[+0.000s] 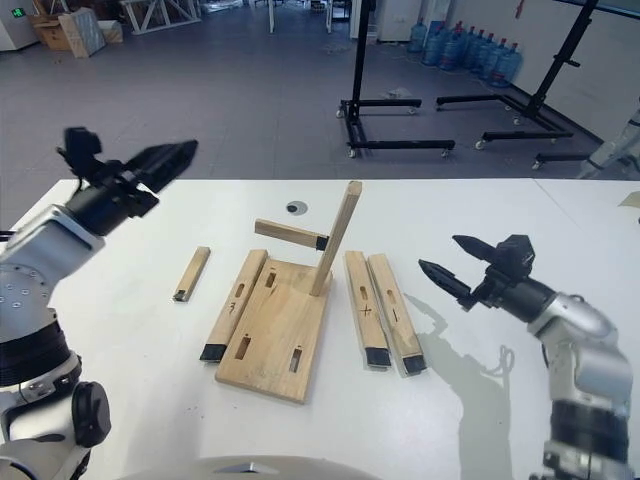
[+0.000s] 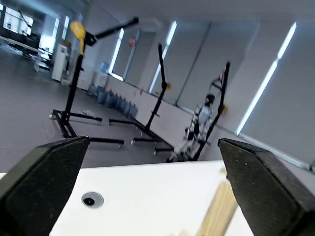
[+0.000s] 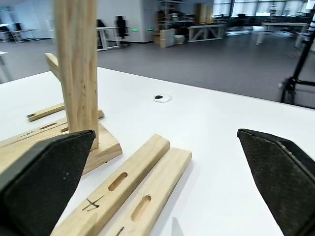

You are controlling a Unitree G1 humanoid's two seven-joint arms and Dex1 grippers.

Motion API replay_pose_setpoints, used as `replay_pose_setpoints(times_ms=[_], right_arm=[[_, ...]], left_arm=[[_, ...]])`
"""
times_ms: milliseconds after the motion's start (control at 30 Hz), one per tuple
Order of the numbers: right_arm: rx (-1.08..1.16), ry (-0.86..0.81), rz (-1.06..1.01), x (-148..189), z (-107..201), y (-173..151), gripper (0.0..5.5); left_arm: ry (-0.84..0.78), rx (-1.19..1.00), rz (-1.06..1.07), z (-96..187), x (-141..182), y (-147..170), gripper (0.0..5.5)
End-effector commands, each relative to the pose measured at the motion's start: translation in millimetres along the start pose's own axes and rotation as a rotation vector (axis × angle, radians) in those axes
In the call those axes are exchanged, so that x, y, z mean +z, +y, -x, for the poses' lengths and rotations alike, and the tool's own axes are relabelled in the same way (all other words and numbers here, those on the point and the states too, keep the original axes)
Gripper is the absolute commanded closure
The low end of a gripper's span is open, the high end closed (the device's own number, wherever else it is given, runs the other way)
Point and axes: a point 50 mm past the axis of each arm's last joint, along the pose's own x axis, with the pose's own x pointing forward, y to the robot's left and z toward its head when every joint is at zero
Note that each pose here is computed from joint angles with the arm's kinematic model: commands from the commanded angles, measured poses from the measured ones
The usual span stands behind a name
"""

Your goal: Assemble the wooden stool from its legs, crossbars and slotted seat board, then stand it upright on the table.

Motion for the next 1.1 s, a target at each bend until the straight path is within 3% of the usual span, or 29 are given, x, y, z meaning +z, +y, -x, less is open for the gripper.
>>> replay_pose_setpoints(times_ms=[33, 267, 433, 667, 933, 1100], right_arm=[[-0.349, 0.153, -0.085, -40, -7, 82, 0.20], [-0.575, 0.218, -0.119, -38, -15, 64, 0.20], [-0.476, 0.296, -0.197, -51, -11, 69, 0.20], [-0.458, 0.379, -0.148, -64, 7, 50, 0.20], [-0.380, 0.356, -0.148, -62, 5, 55, 0.20], [-0.370, 0.427, -0.065, -70, 7, 53, 0.20]], left_arm=[[-0.121, 0.284, 0.094, 26, 7, 34, 0.71], [-0.086, 0.392, 0.022, 27, -10, 35, 0.71], [-0.056, 0.383, 0.021, 28, -21, 35, 0.71], [-0.056, 0.386, 0.024, 30, -24, 36, 0.71], [-0.057, 0.385, 0.033, 32, -28, 36, 0.71], [-0.054, 0.384, 0.039, 33, -32, 35, 0.71]])
